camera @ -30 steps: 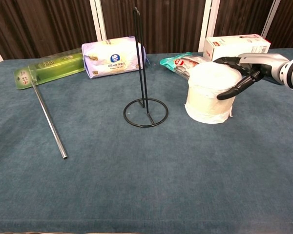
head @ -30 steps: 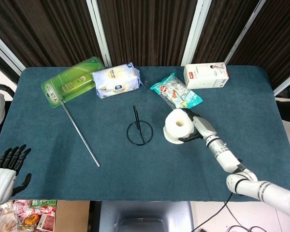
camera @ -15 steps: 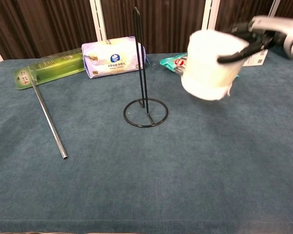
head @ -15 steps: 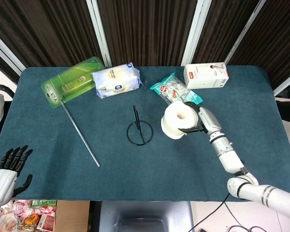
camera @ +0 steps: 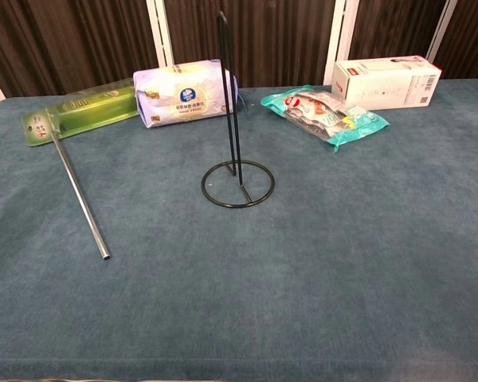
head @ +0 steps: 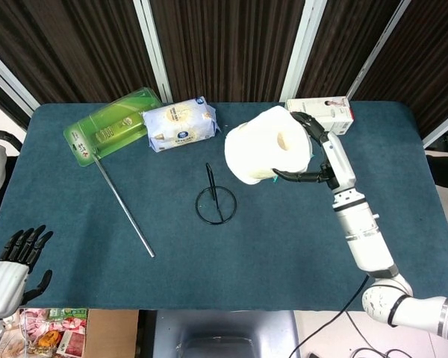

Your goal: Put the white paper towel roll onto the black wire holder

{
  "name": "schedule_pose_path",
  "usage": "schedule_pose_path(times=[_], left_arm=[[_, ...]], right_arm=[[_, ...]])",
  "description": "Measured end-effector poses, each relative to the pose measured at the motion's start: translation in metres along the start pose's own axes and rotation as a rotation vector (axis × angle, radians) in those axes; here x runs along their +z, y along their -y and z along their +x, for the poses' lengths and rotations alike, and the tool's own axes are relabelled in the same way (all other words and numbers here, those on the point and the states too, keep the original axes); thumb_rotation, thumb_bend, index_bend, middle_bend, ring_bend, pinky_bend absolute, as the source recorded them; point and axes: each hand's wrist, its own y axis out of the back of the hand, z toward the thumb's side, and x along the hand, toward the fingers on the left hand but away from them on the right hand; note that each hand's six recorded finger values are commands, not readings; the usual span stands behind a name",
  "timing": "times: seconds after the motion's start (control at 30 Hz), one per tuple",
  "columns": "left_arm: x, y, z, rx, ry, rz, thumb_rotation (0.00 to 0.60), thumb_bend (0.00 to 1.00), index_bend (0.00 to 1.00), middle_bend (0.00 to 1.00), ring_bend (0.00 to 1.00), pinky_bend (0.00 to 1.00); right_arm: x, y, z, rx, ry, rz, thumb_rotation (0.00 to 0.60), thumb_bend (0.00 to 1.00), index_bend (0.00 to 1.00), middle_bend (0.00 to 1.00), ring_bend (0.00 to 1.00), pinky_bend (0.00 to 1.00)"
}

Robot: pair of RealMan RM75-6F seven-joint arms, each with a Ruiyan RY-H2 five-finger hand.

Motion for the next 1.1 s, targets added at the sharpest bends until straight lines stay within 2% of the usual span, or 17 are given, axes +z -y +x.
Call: schedule_pose_path(times=[0.13,0.47,0.67,0.8,0.87,0.9,0.97,1.07,1.1], left_arm=[[-0.001,-0.001,0.000,-0.001,-0.001,-0.003,0.600,0.46,0.00,0.03,0.00,0.07],[-0.004,-0.002,-0.001,0.000,-0.001,-0.007,0.600,0.46,0.00,0.03,0.00,0.07],[-0.003,-0.002,0.001,-0.003,0.000,-0.011,0.600,0.46,0.00,0.03,0.00,0.07],[-0.003,-0.002,0.000,-0.003,-0.001,-0.010,0.600,0.46,0.00,0.03,0.00,0.07],[-0.003,-0.001,0.000,-0.006,-0.002,-0.010,0.600,0.46,0.00,0.03,0.00,0.07],[-0.004,-0.001,0.000,-0.007,-0.002,-0.010,0.600,0.46,0.00,0.03,0.00,0.07],[-0.003,-0.002,0.000,-0.005,-0.001,-0.010,0.600,0.46,0.00,0.03,0.00,0.07],[-0.003,-0.001,0.000,-0.006,0.000,-0.010,0.600,0.46,0.00,0.03,0.00,0.07],[-0.003,-0.001,0.000,-0.007,0.001,-0.010,0.600,0.46,0.00,0.03,0.00,0.07]], right_arm=[[0.013,0.015,-0.013,0.020,0.011,0.049,0.600,0.25,0.73,0.61,0.52,0.35],[0.033,0.075,-0.036,0.099,0.068,0.151,0.600,0.25,0.72,0.61,0.52,0.35],[0.026,0.101,-0.038,0.146,0.125,0.203,0.600,0.25,0.70,0.61,0.52,0.35],[0.018,0.110,-0.040,0.157,0.152,0.236,0.600,0.25,0.68,0.61,0.51,0.35],[0.013,0.112,-0.039,0.166,0.170,0.244,0.600,0.25,0.62,0.61,0.48,0.35],[0.011,0.113,-0.039,0.172,0.178,0.246,0.600,0.25,0.56,0.60,0.46,0.35],[0.008,0.115,-0.038,0.189,0.194,0.249,0.600,0.25,0.40,0.54,0.41,0.34],[0.006,0.118,-0.038,0.214,0.197,0.251,0.600,0.25,0.09,0.41,0.30,0.29],[0.006,0.119,-0.038,0.223,0.198,0.251,0.600,0.25,0.05,0.38,0.27,0.28]])
